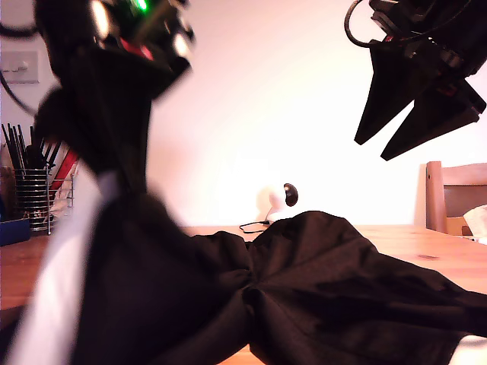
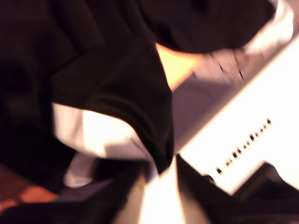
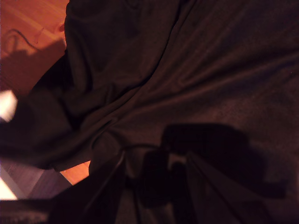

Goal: Fold the shorts in front of you. After folding it, place it to the left side.

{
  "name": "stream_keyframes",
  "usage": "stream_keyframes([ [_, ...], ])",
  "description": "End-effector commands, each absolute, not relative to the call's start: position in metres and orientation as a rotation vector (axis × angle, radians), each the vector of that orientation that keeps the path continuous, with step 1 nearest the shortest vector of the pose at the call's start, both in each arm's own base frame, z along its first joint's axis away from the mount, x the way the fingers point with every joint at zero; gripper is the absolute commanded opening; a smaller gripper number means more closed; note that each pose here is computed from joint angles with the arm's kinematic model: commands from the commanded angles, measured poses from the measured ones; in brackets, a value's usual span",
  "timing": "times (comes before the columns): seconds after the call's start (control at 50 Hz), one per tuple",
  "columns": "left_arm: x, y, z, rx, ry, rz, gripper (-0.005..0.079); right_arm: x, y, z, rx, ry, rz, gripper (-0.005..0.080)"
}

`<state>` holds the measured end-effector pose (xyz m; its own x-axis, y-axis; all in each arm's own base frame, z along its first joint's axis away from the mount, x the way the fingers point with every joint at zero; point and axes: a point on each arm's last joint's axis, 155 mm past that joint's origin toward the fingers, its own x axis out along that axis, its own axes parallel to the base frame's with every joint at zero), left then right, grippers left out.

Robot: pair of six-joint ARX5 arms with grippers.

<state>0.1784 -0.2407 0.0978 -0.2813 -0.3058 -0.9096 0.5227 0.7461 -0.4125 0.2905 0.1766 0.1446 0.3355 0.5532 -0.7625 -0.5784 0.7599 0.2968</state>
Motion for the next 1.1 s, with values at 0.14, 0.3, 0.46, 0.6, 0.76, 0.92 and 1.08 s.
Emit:
stream_keyframes([
  [0.14,0.184,-0.244,0.092,0.18,1.653,-0.829,0.0536,0.296,0.18,0.147,-0.035,0.956,0.745,0.037],
  [0.3,0.219,-0.232,0.103,0.109,1.591,-0.777,0.0536,0.302,0.182,0.151,-0.038,0.925,0.748,0.037],
  [0.46,0.267,-0.21,0.101,0.096,1.469,-0.673,0.0513,0.311,0.185,0.152,-0.04,0.896,0.749,0.037],
  [0.6,0.329,-0.196,0.106,0.06,1.275,-0.546,0.0423,0.323,0.188,0.133,-0.036,0.922,0.745,0.0371],
  [0.76,0.381,-0.18,0.119,-0.053,1.128,-0.463,0.0425,0.34,0.192,0.108,-0.031,0.955,0.738,0.0372],
  [0.92,0.411,-0.152,0.117,-0.122,1.075,-0.388,0.0428,0.372,0.19,0.106,-0.022,0.924,0.715,0.0378],
  [1.08,0.431,-0.139,0.103,-0.207,1.068,-0.374,0.0428,0.411,0.188,0.117,-0.014,0.883,0.691,0.0387],
])
